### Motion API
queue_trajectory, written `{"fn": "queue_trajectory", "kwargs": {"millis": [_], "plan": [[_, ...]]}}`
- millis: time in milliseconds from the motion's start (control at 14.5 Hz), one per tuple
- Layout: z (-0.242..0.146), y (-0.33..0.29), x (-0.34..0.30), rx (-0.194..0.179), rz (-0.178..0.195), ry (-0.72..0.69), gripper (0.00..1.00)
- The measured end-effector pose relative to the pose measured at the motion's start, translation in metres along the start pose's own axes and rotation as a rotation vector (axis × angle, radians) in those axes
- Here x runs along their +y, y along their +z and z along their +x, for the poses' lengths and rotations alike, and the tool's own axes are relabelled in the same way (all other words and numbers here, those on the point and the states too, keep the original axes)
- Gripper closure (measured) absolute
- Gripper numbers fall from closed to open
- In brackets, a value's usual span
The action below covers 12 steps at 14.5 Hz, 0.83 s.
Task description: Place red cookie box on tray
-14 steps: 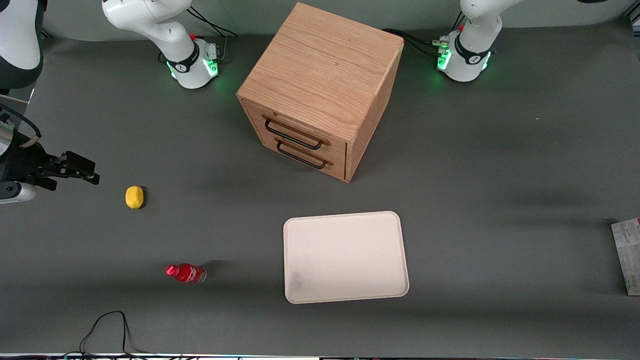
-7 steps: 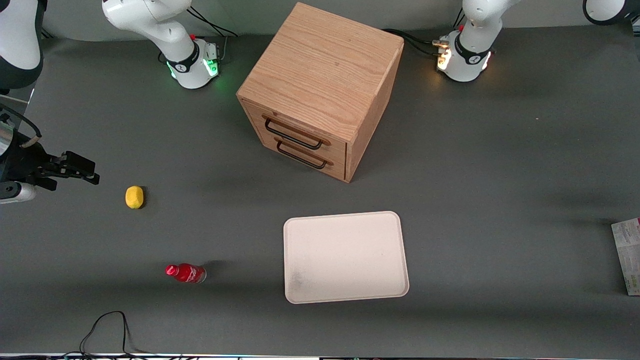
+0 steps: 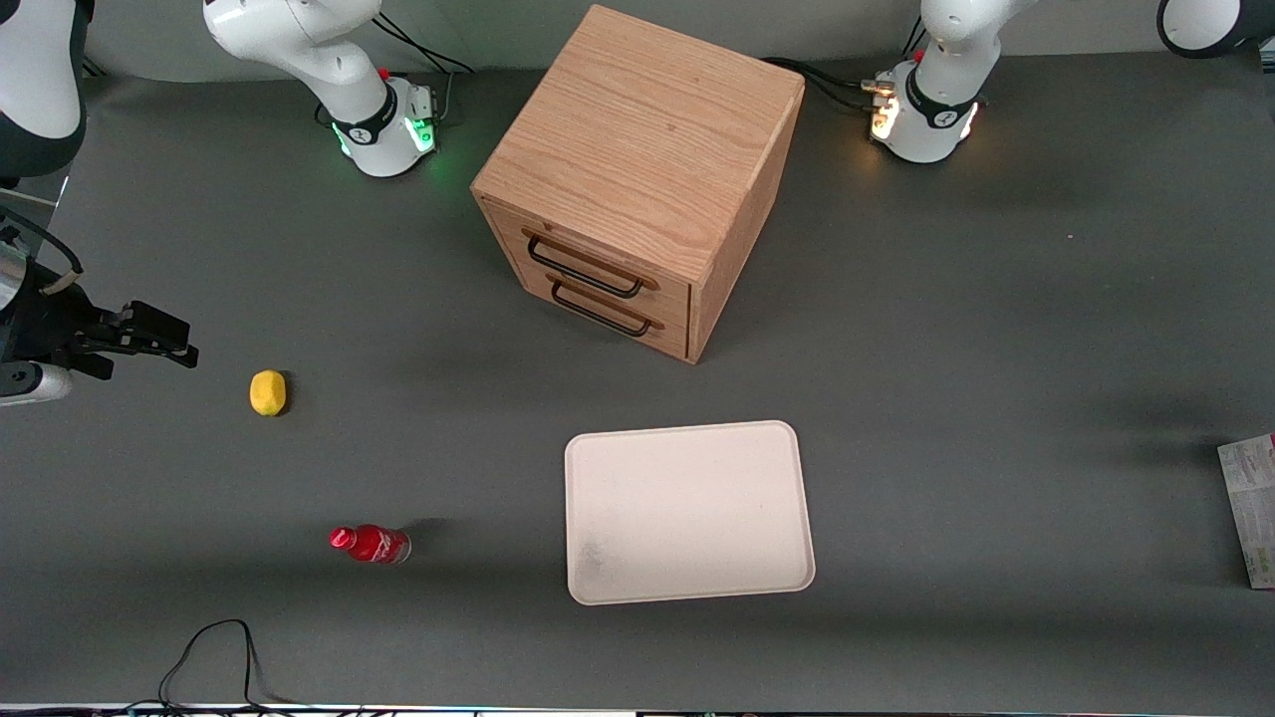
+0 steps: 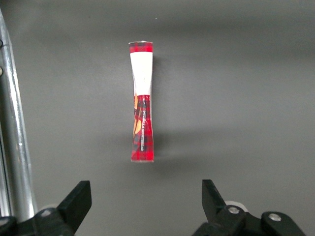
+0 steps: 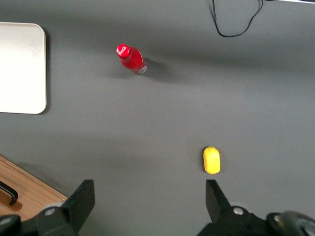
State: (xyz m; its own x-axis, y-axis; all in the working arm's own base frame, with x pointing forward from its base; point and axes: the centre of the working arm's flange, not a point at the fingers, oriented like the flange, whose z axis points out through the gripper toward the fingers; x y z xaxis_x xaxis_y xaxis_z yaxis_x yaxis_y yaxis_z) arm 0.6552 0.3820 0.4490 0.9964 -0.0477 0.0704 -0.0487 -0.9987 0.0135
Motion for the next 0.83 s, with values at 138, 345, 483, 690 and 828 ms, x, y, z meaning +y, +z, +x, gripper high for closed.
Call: {"fn": "queue_trajectory", "kwargs": {"millis": [138,345,483,690,828], "plan": [[0.007,0.040,-0.001,0.017,0.008,-0.017,0.00],[0.017,0.085,-0.001,0.047,0.022,-0.021,0.00],[0.023,0.109,-0.001,0.070,0.032,-0.017,0.00],[0.028,0.150,0.000,0.087,0.038,-0.014,0.00],[0.031,0.179,0.002,0.095,0.039,-0.011,0.00]]}}
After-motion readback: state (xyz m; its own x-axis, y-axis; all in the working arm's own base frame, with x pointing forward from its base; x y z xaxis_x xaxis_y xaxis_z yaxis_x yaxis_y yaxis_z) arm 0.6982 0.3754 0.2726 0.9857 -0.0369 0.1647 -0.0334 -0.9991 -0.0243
